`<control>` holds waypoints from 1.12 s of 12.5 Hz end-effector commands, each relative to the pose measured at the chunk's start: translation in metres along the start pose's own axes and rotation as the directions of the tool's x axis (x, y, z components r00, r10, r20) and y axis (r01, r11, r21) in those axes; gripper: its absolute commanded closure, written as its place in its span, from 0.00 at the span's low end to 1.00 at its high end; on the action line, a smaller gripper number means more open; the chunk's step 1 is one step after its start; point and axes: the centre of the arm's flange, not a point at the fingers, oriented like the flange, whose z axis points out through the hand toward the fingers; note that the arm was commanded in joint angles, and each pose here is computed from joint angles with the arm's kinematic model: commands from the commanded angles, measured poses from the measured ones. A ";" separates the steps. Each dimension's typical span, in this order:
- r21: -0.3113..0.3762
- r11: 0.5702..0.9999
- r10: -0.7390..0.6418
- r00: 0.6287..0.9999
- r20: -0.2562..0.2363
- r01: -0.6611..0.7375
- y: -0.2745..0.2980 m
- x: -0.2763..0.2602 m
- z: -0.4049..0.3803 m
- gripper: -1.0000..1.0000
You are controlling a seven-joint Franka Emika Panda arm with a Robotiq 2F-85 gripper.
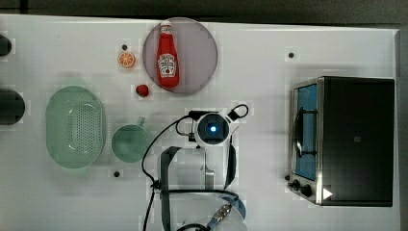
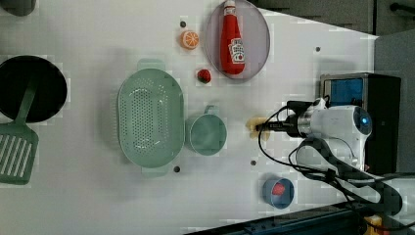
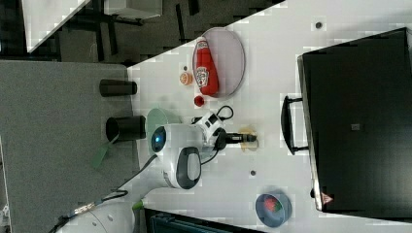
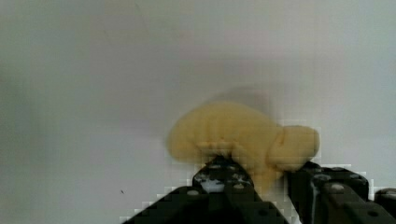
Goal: Pick Banana and place it in mug.
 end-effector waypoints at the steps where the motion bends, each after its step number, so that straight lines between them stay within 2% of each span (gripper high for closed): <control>1: 0.001 1.000 0.017 0.994 -0.105 -0.017 0.020 0.019 -0.055 0.73; 2: 0.005 1.000 0.021 0.992 -0.125 -0.021 0.022 0.019 -0.084 0.73; 4: 0.017 1.000 0.028 0.993 -0.115 -0.026 0.025 0.010 -0.149 0.73; 6: 0.029 0.999 0.029 0.991 -0.133 -0.025 0.026 -0.002 -0.228 0.73; 9: 0.031 0.999 0.029 0.998 -0.054 -0.027 0.012 -0.030 -0.306 0.73; 10: 0.026 0.998 0.052 0.998 -0.035 -0.051 0.002 -0.036 -0.320 0.73; 14: -0.024 0.997 0.068 0.997 -0.046 -0.069 -0.092 -0.054 -0.335 0.73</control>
